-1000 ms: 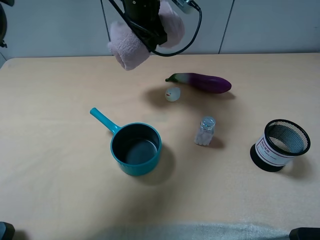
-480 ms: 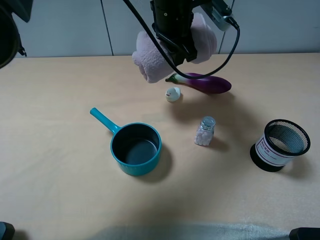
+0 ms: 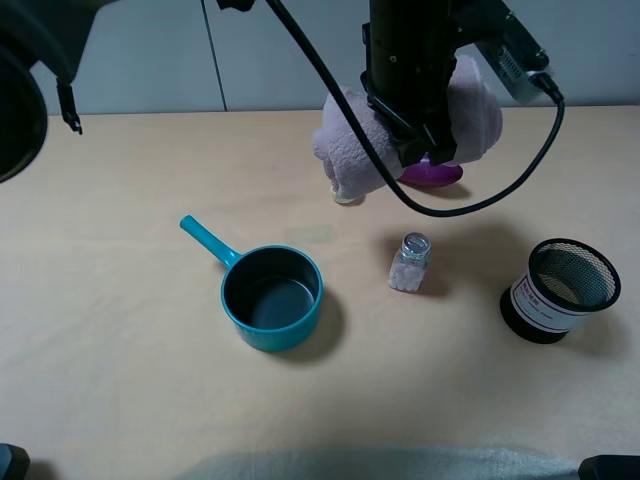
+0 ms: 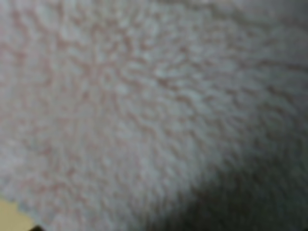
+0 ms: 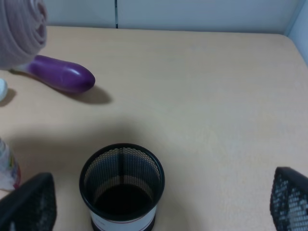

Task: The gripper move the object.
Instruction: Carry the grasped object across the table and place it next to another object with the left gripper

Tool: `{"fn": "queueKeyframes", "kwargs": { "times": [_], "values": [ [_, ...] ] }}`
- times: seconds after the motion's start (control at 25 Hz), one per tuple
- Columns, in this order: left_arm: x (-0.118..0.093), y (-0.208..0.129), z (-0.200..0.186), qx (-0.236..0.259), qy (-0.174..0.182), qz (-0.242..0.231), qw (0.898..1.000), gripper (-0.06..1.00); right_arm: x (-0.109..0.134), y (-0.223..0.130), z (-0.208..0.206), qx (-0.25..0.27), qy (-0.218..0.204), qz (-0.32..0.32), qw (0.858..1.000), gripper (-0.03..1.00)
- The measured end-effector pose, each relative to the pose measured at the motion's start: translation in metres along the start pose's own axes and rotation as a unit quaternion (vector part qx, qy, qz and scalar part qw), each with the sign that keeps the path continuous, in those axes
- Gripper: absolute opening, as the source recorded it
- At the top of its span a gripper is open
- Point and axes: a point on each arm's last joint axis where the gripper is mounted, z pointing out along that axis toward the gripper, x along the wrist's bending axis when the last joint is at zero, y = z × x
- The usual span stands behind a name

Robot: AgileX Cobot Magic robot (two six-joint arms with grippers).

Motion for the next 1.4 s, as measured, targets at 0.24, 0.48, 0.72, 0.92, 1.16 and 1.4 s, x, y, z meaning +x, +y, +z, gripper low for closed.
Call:
{"fn": "queueKeyframes", "kwargs": {
  "times": [0.24, 0.48, 0.72, 0.92, 1.16, 1.4],
  "values": [
    [-0.023, 0.009, -0.024, -0.034, -0.02, 0.014, 0.999, 0.5, 0.0, 0.0, 0.0, 0.0, 0.0, 0.0, 1.0, 0.67],
    [-0.042, 0.015, -0.026, -0.037, -0.028, 0.033, 0.998, 0.5, 0.0, 0.0, 0.0, 0.0, 0.0, 0.0, 1.0, 0.67],
    [-0.046, 0.016, -0.027, -0.039, -0.03, 0.036, 0.998, 0.5, 0.0, 0.0, 0.0, -0.001, 0.0, 0.0, 1.0, 0.67],
    [-0.046, 0.018, -0.017, -0.04, -0.029, 0.037, 0.998, 0.5, 0.0, 0.0, 0.0, -0.001, 0.0, 0.0, 1.0, 0.67],
    [-0.047, 0.025, 0.008, -0.042, -0.029, 0.037, 0.998, 0.5, 0.0, 0.0, 0.0, -0.001, 0.0, 0.0, 1.0, 0.67],
    [-0.042, 0.042, 0.0, -0.088, -0.015, 0.034, 0.995, 0.5, 0.0, 0.0, 0.0, -0.001, 0.0, 0.0, 1.0, 0.67]
  ]
}}
